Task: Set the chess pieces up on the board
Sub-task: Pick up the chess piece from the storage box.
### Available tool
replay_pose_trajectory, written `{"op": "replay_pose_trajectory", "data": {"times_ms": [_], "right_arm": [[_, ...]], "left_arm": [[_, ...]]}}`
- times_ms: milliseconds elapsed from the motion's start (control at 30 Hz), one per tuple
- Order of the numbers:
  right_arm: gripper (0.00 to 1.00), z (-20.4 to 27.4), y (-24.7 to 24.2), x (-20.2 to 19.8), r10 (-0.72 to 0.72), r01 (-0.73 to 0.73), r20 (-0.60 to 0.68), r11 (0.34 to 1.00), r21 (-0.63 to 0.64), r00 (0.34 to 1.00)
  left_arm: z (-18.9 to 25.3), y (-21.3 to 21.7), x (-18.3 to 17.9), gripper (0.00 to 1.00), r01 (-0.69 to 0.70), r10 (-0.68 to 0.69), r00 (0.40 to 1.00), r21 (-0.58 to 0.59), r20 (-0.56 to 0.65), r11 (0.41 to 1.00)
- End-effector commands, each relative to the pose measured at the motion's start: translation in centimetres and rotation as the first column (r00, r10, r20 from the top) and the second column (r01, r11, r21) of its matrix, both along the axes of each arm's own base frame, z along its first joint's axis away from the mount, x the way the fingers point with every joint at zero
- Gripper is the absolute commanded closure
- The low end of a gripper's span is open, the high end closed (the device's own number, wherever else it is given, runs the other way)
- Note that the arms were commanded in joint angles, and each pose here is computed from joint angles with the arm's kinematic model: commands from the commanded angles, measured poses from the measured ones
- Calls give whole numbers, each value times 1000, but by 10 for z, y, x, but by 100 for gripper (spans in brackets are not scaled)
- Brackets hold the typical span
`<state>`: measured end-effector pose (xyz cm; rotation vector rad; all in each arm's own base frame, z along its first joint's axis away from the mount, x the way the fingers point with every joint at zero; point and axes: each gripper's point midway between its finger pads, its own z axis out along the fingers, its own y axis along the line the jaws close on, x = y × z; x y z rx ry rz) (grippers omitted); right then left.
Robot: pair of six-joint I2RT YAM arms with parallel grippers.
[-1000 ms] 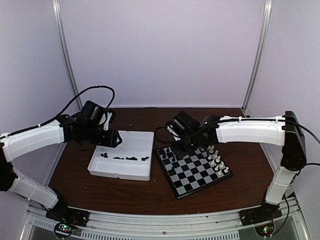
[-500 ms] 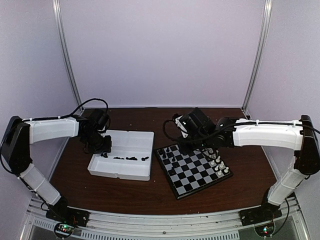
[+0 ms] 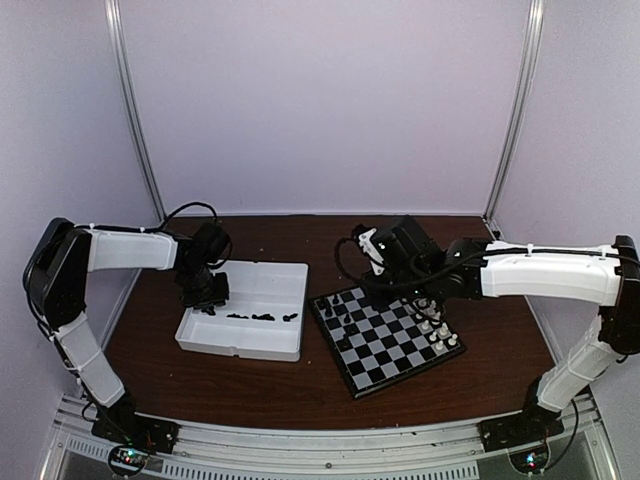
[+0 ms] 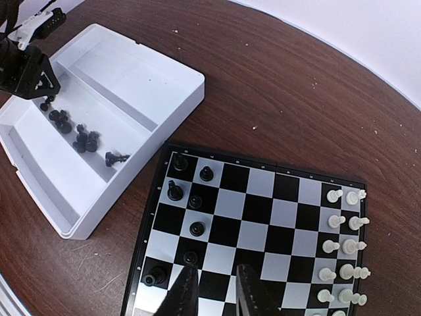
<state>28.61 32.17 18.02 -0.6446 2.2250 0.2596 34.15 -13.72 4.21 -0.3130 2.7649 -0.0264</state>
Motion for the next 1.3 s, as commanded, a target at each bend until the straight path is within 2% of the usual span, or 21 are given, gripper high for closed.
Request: {"op": "replay_pose_trajectory", "data": {"times_ms": [0, 167, 400, 667, 900, 1133, 1267], "right_arm": [[77, 8, -4, 1, -5, 4, 26, 1000, 23, 1000], [77, 9, -6, -1, -1, 0, 29, 1000, 21, 1000], [77, 9, -10, -2, -4, 3, 32, 1000, 12, 999], [78, 13, -9, -3, -4, 3, 30, 1000, 31, 1000], [77, 11, -4, -3, 2, -3, 18, 999, 43, 1000], [78, 9, 27, -3, 71, -68, -24, 990, 126, 997], [78, 16, 54, 0, 102, -89, -39, 965, 248, 994]], "left_arm": [[4, 10, 14, 69, -90, 88, 995, 25, 47, 996], [-3, 17, 14, 69, -154, 153, 988, 30, 33, 988], [-23, 12, 15, 70, -178, 178, 984, -6, -13, 984], [-18, 8, 20, 89, -167, 167, 986, -25, 3, 986], [9, 4, 25, 91, -142, 146, 987, -65, 62, 988], [62, -13, 34, 90, -63, 113, 966, -215, 232, 975], [83, -29, 32, 89, -48, 143, 958, -353, 248, 934]]}}
